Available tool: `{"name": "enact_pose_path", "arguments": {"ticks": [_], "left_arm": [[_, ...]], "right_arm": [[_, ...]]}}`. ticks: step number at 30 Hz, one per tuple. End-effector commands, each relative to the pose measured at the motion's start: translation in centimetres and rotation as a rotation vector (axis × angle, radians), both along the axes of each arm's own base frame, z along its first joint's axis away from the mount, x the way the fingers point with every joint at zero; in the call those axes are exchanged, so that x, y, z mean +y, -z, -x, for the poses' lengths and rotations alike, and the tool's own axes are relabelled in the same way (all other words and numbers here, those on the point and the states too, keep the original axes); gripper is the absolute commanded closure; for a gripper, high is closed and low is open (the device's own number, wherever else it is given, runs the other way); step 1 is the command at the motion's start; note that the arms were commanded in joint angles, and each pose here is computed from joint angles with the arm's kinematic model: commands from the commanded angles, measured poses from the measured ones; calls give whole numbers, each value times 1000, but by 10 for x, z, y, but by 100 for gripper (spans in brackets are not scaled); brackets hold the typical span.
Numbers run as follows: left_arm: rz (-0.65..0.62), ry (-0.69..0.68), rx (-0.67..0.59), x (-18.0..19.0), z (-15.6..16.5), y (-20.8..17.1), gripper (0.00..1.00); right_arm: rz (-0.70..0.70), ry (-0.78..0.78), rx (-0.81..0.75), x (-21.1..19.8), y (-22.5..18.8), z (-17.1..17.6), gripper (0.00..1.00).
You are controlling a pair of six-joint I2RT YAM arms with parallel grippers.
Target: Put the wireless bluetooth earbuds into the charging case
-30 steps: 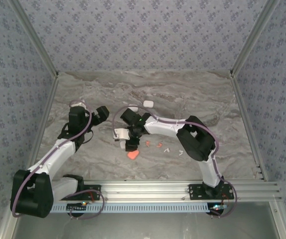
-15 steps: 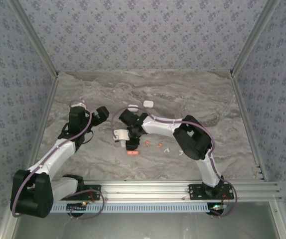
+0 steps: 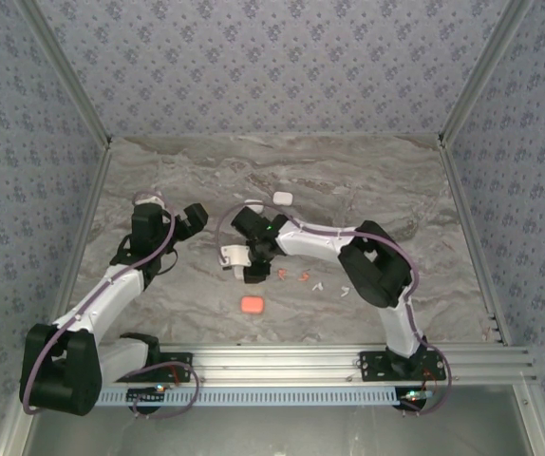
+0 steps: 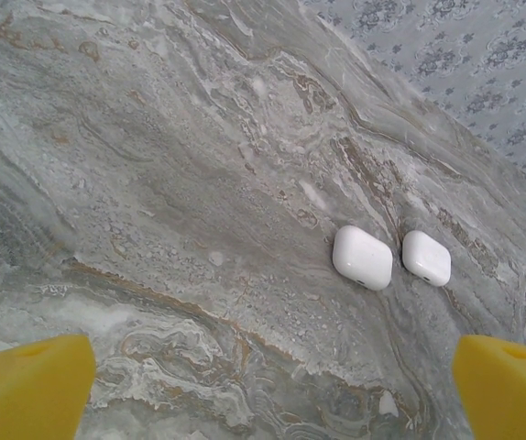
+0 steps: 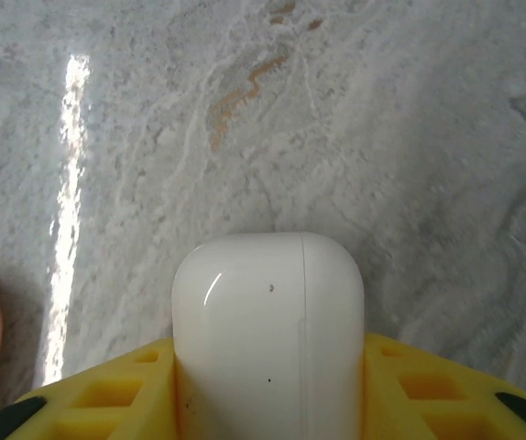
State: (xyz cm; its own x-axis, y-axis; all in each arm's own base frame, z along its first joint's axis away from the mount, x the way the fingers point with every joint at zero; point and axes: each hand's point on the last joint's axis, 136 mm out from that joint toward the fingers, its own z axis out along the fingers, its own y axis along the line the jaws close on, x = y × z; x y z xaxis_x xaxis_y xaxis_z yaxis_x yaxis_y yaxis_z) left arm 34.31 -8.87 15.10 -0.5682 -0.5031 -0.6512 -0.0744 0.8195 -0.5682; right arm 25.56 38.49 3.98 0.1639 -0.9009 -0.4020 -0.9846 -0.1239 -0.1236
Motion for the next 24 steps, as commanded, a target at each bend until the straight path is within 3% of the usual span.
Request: {"name": "enact_pose_path", "arguments": {"ticks": [1,13,24], "left_arm": [[30,82,-25,-13,0,-20,1],[252,619,-137,-107,34,-91,8],[340,909,-207,-185,61,-125,11]], "right_arm": [[-112,74,-76,-9,-49,-17,66],[-374,288,-341,-96,-164,-49,67],[-514,277,-519,-110,-225,-39,66]]}}
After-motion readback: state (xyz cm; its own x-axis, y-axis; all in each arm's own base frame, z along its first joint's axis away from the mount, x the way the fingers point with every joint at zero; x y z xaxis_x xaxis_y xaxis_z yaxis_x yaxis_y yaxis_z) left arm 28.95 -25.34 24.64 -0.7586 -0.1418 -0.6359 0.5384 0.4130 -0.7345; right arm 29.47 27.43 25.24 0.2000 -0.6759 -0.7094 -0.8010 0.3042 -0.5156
